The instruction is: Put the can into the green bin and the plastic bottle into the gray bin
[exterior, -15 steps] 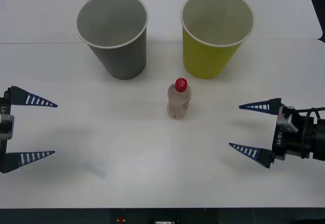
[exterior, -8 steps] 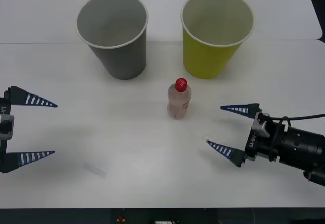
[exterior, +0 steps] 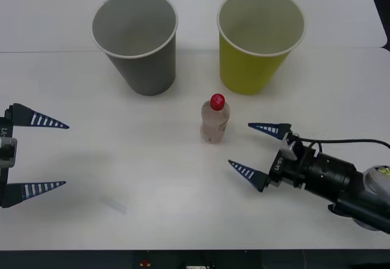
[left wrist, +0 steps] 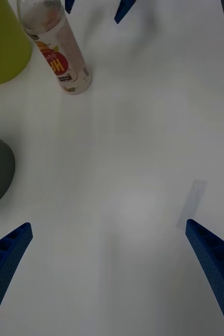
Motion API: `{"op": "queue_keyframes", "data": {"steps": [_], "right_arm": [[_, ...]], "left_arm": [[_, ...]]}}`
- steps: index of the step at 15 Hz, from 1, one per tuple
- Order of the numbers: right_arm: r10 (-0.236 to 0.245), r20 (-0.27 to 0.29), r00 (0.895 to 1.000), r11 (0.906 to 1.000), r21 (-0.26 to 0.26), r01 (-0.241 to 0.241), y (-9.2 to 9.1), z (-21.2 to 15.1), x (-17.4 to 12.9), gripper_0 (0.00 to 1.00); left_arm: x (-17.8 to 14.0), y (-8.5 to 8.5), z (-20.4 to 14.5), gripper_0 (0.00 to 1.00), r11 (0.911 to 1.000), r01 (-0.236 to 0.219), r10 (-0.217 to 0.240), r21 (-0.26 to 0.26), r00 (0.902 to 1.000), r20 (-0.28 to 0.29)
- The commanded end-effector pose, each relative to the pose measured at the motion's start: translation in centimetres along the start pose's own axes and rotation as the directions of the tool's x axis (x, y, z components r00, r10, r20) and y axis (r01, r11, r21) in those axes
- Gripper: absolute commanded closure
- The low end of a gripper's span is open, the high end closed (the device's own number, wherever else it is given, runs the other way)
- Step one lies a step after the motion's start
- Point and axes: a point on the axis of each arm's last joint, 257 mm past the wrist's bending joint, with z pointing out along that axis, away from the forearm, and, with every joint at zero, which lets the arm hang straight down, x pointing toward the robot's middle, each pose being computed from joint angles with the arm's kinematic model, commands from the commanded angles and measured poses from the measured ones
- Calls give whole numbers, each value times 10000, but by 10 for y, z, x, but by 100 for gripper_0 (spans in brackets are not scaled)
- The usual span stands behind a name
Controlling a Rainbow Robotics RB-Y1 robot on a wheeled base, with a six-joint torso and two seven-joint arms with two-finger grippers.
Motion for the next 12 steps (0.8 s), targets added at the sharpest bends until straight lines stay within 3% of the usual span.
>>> {"op": "queue_keyframes", "data": {"steps": [1,12], "right_arm": [[238,214,9995,9995,185,-242,-3,21,2,0],[549,776,9955,9965,583,-595,-11,83,-6,0]], "left_arm": [[0,0,0,0,10000,0,0,0,10000,0],[0,0,0,0,10000,0,0,0,10000,0]]}}
